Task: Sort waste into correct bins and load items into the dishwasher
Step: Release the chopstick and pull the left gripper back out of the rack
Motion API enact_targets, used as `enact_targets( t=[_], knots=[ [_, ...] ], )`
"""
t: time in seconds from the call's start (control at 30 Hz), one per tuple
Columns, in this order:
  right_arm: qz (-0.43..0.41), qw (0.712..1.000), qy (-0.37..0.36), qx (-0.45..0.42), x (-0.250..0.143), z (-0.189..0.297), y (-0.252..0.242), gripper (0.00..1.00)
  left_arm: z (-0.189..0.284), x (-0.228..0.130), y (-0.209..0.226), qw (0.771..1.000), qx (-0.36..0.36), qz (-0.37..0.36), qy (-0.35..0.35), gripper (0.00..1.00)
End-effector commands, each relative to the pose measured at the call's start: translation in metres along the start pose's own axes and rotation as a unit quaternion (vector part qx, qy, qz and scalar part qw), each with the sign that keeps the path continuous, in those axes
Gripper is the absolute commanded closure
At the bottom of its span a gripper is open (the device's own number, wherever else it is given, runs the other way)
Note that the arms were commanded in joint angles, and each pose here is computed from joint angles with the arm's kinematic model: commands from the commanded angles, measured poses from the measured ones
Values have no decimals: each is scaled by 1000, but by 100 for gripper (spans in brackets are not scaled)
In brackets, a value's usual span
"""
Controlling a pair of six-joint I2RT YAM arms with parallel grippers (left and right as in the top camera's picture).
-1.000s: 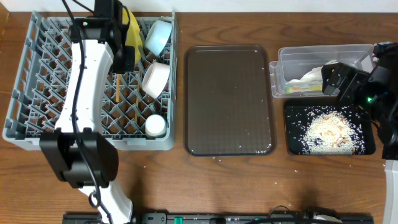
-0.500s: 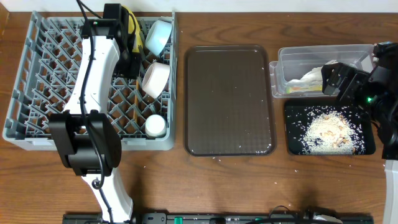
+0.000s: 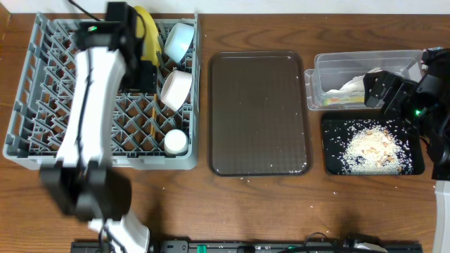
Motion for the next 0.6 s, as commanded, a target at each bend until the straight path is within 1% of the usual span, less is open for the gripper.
enact_targets(
  t=[0.0,0.13,0.23,0.3,0.43,0.57],
  knots=[
    [-8,1000,-4,-1,2,2,-1,1,67,-27,3,997,11,40,-67,17],
    [-8,1000,-4,-1,2,2,-1,1,100,-63,0,996,10,61,-70,14],
    [-8,1000,-4,-1,2,2,-1,1,118,-92,-4,995,8,80,-63,13],
    [-8,1000,-4,-1,2,2,-1,1,126,-109,-6,993,8,95,-72,13],
    [-8,1000,-4,-1,2,2,-1,1,139,-146,-11,984,9,133,-120,13],
    [-8,1000,-4,-1,2,2,-1,1,137,-182,-21,968,-5,163,-190,12]
  ],
)
Point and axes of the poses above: each gripper's point midway between its finger pads, its own z axis back along the fingers, its own y axis along the line the jaws close on, x = y × z, the point moved 6 cm from there along z, back along the fingers, and after that the axes turned 13 degrees about -z, right-handed, at the moved point
